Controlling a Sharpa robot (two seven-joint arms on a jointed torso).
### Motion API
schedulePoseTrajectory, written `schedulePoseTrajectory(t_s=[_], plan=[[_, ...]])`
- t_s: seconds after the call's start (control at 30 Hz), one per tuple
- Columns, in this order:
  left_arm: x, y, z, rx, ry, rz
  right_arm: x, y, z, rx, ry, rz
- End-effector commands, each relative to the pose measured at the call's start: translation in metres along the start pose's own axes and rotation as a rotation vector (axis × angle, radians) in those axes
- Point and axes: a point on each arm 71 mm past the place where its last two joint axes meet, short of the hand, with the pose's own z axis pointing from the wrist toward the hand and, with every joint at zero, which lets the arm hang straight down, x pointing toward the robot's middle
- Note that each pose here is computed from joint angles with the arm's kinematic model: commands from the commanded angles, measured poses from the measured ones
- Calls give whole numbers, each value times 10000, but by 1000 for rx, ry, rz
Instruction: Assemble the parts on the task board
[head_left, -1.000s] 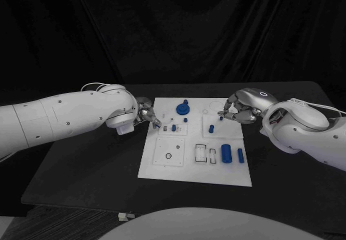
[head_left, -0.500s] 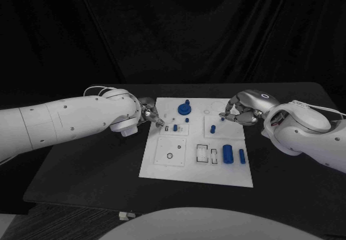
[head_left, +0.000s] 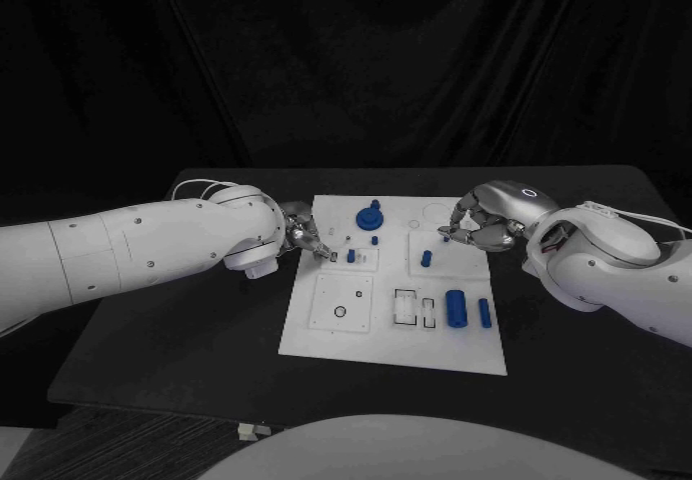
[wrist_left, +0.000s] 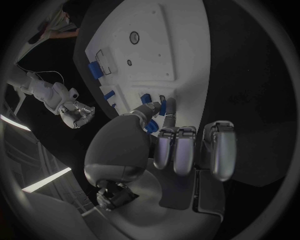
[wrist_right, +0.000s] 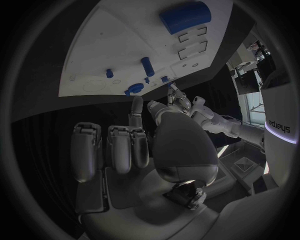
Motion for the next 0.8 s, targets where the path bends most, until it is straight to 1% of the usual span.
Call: schedulePoseTrajectory(t_s=[0.03, 0.43, 0.8], plan=[[21, -24, 12, 13, -3, 2, 17, -7, 1, 14, 7, 0], [57, -58, 51, 28, -3, 0, 22, -17, 1, 16, 10, -1], [66, -63, 76, 36, -1, 1, 45, -27, -10, 20, 16, 0]])
